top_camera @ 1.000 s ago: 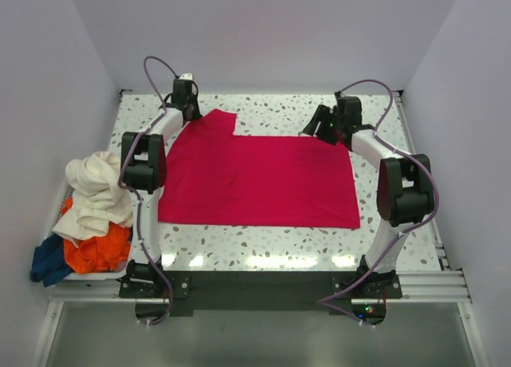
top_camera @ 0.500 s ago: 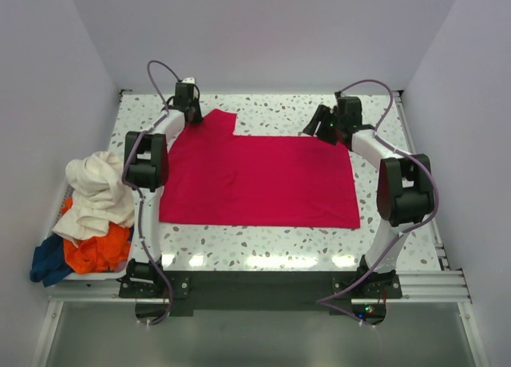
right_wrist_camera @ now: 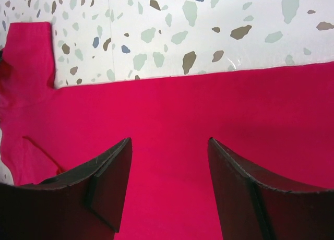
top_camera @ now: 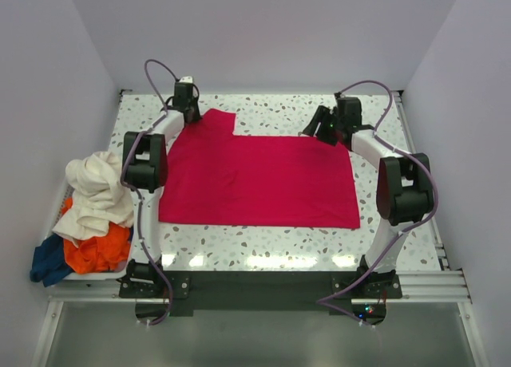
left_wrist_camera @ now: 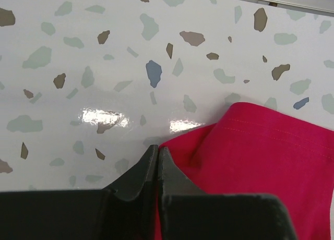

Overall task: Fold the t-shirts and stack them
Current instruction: Fold the tshirt

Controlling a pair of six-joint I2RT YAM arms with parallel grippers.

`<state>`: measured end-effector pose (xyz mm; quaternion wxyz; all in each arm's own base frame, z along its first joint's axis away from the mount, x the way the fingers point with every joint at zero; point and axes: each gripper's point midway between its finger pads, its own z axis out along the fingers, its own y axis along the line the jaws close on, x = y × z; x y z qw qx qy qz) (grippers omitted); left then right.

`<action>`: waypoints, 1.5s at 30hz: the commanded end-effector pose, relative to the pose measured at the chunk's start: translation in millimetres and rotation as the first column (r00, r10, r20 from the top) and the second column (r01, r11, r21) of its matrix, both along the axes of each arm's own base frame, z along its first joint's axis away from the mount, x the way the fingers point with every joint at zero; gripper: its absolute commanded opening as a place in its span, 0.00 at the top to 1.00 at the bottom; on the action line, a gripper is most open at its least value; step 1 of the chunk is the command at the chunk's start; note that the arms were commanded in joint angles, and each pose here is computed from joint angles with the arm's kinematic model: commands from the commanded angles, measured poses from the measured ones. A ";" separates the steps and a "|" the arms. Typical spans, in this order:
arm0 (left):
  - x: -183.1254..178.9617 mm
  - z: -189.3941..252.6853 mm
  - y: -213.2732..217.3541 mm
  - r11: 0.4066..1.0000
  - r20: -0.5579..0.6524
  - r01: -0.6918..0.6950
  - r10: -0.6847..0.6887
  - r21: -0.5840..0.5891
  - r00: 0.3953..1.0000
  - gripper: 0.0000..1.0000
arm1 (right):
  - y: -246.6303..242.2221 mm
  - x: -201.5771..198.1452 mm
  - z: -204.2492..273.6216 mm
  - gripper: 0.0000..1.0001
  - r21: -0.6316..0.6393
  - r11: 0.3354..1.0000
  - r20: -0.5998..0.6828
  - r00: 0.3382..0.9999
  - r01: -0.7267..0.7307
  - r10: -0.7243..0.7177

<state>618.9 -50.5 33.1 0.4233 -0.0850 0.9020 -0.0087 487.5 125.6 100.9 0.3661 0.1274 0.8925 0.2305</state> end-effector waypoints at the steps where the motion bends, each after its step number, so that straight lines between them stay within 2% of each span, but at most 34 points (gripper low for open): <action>1: 14.1 69.8 10.8 0.998 0.165 -0.053 0.056 -0.021 0.985 0.97 | -2.5 10.1 14.3 0.37 0.001 1.000 0.049 0.999 -0.007 0.007; 14: 4.7 57.6 22.3 0.993 0.138 -0.092 0.102 -0.075 0.985 0.94 | -7.1 10.0 9.9 0.37 0.002 1.000 0.039 0.999 0.004 -0.005; 17: 5.6 54.8 23.1 0.993 0.130 -0.085 0.095 -0.083 0.987 0.75 | -7.9 10.0 8.8 0.37 0.002 1.000 0.038 0.999 0.006 -0.006; 18: 6.0 55.8 23.1 0.993 0.132 -0.085 0.095 -0.083 0.987 0.63 | -7.9 10.4 9.4 0.37 0.001 1.000 0.040 0.999 0.005 -0.005; 21: 12.1 69.6 27.5 0.993 0.171 -0.091 0.102 -0.072 0.980 0.48 | -9.3 12.3 9.6 0.37 0.000 1.000 0.042 0.999 0.007 -0.007; 24: 23.4 78.7 27.6 0.996 0.204 -0.075 0.085 -0.055 0.975 0.46 | -10.4 13.9 10.2 0.37 -0.005 1.000 0.042 0.999 0.013 -0.013; 31: 54.7 59.8 7.4 0.996 0.175 0.027 -0.011 -0.090 0.985 0.36 | -15.2 20.9 9.7 0.37 -0.015 0.999 0.047 0.998 0.029 -0.028; 32: 55.2 43.9 6.6 0.995 0.149 0.028 -0.014 -0.092 0.989 0.36 | -15.8 22.3 10.3 0.37 -0.013 0.999 0.051 0.998 0.031 -0.030; 37: 52.6 18.3 3.7 0.993 0.104 0.013 -0.001 -0.117 0.995 0.35 | -15.9 26.4 7.1 0.37 -0.008 0.999 0.048 0.998 0.031 -0.031; 45: 45.8 -8.4 -2.8 0.987 0.050 0.004 0.004 -0.160 0.999 0.36 | -16.3 28.5 5.9 0.37 0.008 0.999 0.050 0.998 0.032 -0.032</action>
